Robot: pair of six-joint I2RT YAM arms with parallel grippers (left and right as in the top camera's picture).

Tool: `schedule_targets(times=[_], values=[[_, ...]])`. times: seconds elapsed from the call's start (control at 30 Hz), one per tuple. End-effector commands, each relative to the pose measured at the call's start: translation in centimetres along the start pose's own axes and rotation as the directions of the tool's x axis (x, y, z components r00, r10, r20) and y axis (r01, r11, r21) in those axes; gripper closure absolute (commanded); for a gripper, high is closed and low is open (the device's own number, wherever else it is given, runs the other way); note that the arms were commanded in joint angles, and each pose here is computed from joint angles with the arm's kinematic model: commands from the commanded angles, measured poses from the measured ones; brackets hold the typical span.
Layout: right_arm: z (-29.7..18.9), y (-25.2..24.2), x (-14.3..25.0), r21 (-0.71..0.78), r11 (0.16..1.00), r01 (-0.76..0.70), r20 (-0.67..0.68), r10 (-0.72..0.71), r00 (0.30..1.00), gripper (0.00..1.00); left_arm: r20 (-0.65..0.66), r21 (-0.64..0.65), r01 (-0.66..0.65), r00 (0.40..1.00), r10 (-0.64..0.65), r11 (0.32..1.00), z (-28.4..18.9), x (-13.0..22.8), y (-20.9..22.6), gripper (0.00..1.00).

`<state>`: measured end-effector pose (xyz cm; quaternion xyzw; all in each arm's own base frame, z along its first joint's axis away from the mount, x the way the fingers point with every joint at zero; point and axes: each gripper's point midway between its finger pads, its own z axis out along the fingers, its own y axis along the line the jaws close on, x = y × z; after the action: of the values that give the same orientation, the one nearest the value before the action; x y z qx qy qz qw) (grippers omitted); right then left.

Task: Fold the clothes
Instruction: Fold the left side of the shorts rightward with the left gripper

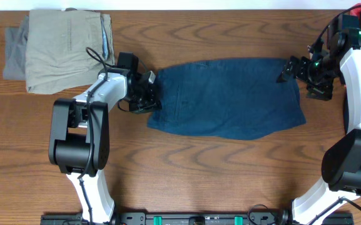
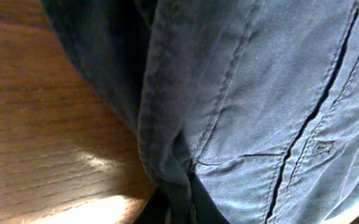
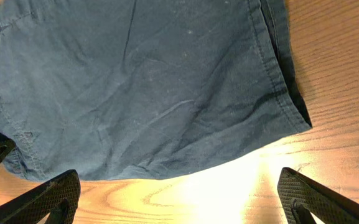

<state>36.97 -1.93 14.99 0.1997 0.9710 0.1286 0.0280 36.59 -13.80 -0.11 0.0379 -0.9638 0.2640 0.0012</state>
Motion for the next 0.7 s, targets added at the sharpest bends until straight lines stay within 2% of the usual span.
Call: schedule_targets(times=[0.0, 0.13, 0.27, 0.37, 0.5, 0.67], values=[[-1.0, 1.0, 0.2, -0.017, 0.999, 0.039, 0.023, -0.038, 0.999, 0.01, -0.042, -0.088, 0.068, 0.997, -0.072, 0.994, 0.5, 1.4, 2.5, 0.94], [-1.0, 1.1, 0.5, -0.015, 0.999, 0.041, 0.013, -0.041, 0.999, 0.01, 0.019, -0.296, 0.223, 0.973, -0.228, 0.929, -3.3, 2.0, 6.4, 0.94], [-0.9, 1.1, 0.7, -0.014, 0.999, 0.041, 0.004, -0.041, 0.999, 0.01, 0.106, -0.407, 0.277, 0.961, -0.256, 0.871, -9.3, 2.1, 8.0, 0.94], [-0.9, 1.1, 0.8, -0.013, 0.999, 0.042, 0.0, -0.042, 0.999, 0.01, 0.179, -0.413, 0.297, 0.953, -0.243, 0.861, -14.1, 1.9, 7.1, 0.94], [-0.6, 2.1, 1.2, -0.013, 0.997, 0.071, -0.007, -0.071, 0.997, 0.01, 0.236, -0.396, 0.235, 0.96, -0.149, 0.888, -18.7, 2.2, 3.9, 0.94], [0.0, 4.1, 1.9, -0.016, 0.991, 0.131, -0.012, -0.132, 0.991, 0.01, 0.266, -0.381, 0.159, 0.962, -0.057, 0.911, -20.5, 3.8, 0.0, 0.94]])
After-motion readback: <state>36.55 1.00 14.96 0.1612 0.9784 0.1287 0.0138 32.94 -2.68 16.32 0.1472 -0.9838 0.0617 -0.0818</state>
